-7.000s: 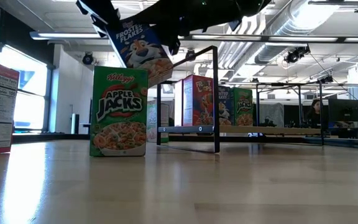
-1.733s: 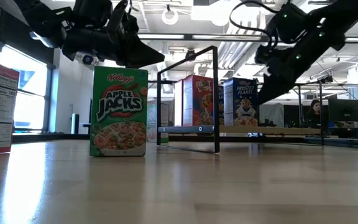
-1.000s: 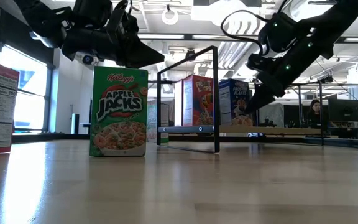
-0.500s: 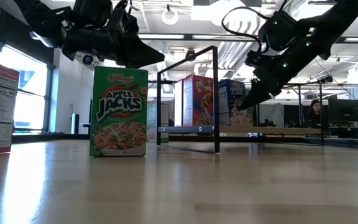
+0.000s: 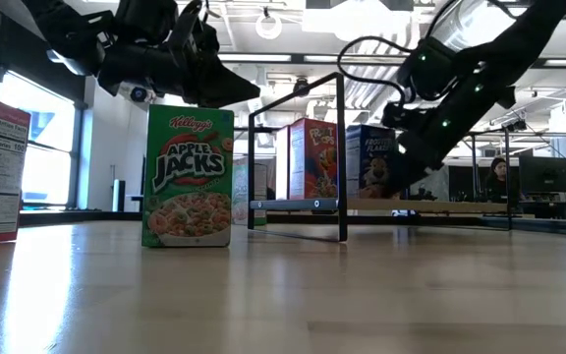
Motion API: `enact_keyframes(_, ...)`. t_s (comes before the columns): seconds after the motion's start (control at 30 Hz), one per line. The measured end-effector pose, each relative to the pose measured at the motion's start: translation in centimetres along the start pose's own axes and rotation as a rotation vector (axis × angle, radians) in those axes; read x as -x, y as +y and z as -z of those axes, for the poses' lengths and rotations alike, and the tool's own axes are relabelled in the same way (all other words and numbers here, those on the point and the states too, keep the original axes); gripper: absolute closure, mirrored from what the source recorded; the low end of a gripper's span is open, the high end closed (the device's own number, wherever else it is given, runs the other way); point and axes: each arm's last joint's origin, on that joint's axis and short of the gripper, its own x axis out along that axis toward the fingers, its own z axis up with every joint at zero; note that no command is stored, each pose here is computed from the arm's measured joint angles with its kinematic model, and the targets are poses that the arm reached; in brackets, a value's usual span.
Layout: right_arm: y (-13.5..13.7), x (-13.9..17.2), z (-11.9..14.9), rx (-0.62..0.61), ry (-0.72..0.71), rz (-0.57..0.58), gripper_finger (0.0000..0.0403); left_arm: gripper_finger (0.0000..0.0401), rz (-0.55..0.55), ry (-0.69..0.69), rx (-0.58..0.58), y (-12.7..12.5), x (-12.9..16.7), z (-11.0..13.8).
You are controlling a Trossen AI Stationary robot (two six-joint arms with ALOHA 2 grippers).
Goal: Stack cereal on shelf
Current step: Put the top blue cereal box on the shelf aligned with the other blue cereal box
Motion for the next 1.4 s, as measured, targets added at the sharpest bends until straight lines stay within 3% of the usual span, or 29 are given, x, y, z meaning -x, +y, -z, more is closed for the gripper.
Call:
enact_keyframes(0.4,0.2,-1.4,0.1,0.01,-0.019,0.001,0.0391,0.04,-0.001,0.008,0.003,0.0,0.0,0.1)
enact_keyframes(0.67,0.0,0.2,-0.2,0.073,0.014,0.0,0.0391,0.04,-0.004,0.027,0.017,0.0,0.0,0.3)
enact_keyframes(0.8,-0.3,1.6,-0.4,0.053,0.042,0.009,0.0391,0.04,-0.005,0.028,0.017,0.0,0.0,0.3)
enact_keyframes(1.03,-1.0,1.6,-0.5,0.011,0.034,0.121,0.0391,0.04,-0.008,0.028,0.017,0.1,0.0,0.3)
enact_keyframes(1.4,-1.1,1.6,-1.3,-0.007,-0.045,0.117,0.0391,0.0401,-0.014,0.025,0.028,0.1,0.1,0.2)
